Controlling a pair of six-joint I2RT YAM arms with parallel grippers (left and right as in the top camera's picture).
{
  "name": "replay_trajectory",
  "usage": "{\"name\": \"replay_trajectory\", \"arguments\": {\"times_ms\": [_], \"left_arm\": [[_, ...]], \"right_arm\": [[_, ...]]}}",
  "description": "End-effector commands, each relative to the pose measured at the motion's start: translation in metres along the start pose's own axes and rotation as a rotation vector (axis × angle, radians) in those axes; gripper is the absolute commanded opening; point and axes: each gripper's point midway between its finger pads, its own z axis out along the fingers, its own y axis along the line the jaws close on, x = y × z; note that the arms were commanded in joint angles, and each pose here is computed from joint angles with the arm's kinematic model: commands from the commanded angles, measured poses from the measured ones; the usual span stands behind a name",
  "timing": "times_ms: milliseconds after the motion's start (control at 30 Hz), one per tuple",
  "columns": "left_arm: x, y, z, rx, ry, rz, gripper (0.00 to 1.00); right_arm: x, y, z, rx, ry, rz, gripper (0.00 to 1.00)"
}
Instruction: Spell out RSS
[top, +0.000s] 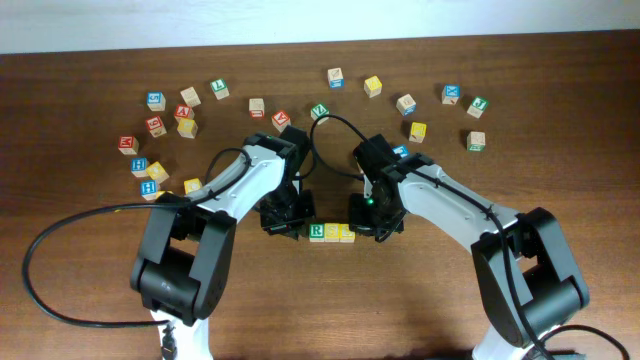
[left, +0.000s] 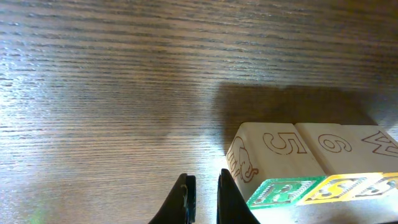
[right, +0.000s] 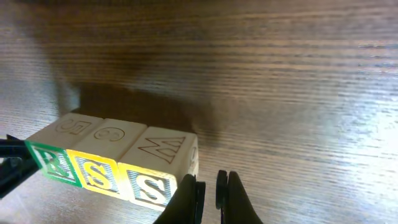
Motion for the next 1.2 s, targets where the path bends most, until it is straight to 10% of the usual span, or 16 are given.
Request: {"name": "replay_trajectory", "arguments": {"times_ms": [0,733,1167], "left_arm": [[0.005,-0.003,0.001,0.013,0.014,0.001,0.06],[0.003,-0.004,0.001,0.02,0.008,0.005,0.08],[0.0,0.003,0.001,-0.019,-0.008,0.002,0.11]], "right_arm": [[-0.001,0.009,0.002,-0.024,0.002,-0.017,0.04],[-0.006,0.009,0.001,-0.026,-0.017,-0.029,0.05],[-0.007,-0.004,0.0,0.025,-0.023,-0.008,0.25]]}}
